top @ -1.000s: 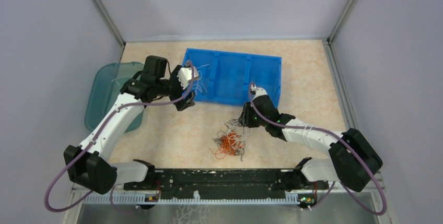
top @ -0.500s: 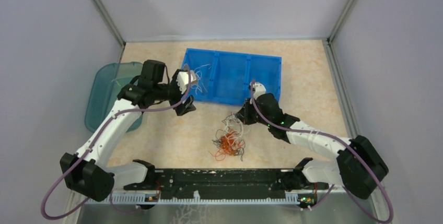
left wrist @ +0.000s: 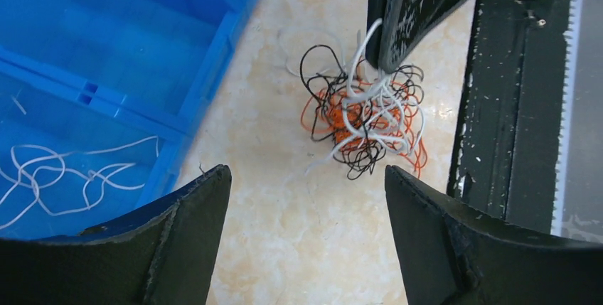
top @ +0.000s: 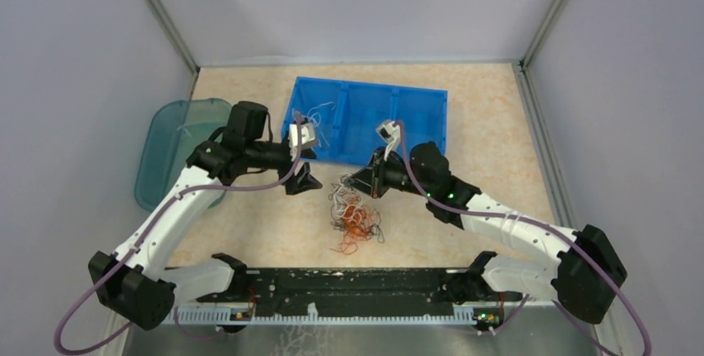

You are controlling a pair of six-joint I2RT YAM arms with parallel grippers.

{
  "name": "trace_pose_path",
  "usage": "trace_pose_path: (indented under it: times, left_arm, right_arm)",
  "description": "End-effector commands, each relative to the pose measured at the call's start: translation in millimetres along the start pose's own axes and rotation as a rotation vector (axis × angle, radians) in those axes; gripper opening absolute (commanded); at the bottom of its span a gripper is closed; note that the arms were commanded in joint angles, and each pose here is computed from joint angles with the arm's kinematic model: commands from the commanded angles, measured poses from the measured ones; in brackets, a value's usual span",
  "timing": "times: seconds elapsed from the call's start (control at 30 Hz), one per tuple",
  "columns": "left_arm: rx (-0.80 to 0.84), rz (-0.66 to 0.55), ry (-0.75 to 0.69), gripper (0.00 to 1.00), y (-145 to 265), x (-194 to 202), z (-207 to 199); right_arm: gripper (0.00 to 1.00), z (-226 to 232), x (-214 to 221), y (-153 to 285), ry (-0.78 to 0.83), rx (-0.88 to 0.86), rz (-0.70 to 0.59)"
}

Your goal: Untangle the cables

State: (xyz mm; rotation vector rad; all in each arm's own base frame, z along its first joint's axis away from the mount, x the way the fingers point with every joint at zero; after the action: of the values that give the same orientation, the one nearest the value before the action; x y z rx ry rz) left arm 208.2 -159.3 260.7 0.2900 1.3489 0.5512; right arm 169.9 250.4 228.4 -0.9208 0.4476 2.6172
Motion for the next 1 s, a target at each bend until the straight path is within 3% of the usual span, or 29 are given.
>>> trace_pose_path:
  times: [0.0, 0.43, 0.53, 0.63, 0.8, 0.87, 0.97]
  left_arm:
    - [0.073, -0.08, -0.033, 0.82, -2.1, -20.8, -6.1]
    - [0.212, -0.083, -0.058, 0.45, -7.4, -22.8, -28.4]
    - [0.216, -0.08, -0.059, 0.33, -8.8, -22.7, -28.0]
    - [0.218, -0.074, -0.051, 0.28, -10.0, -22.2, -27.5]
    - [0.171, -0.059, -0.078, 0.05, -9.3, -25.2, -19.9]
    - [0.149, -0.042, -0.083, 0.02, -8.1, -24.3, -17.6]
    - [0.081, -0.04, -0.128, 0.0, -6.1, -28.3, -8.9]
  right_arm:
    - [0.0, 43.6, -17.0, -12.6, 0.078, -0.165, -0.019]
    - [0.0, 58.8, -12.5, -33.1, 0.101, -0.216, 0.034]
    - [0.0, 60.3, -11.3, -33.9, 0.102, -0.221, 0.037]
    - [0.0, 59.9, -9.5, -33.9, 0.102, -0.222, 0.041]
    - [0.0, 57.8, -6.7, -31.1, 0.096, -0.22, 0.041]
    - [0.0, 56.5, -5.6, -27.6, 0.097, -0.214, 0.03]
    - [0.21, 52.0, -2.4, -18.4, 0.097, -0.195, 0.005]
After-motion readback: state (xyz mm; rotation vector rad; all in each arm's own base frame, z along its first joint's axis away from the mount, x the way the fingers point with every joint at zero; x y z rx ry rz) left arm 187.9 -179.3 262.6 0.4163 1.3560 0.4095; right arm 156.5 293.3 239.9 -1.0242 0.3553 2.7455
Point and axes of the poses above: each gripper's point midway between its finger pads, its own y axis back along the fingers, its own z axis along the line the jaws close on, x = y × z, the point moved 7 cm from there along y, back along the fingers, and after that the axes turned 13 degrees about -y, right-handed, at the moved point
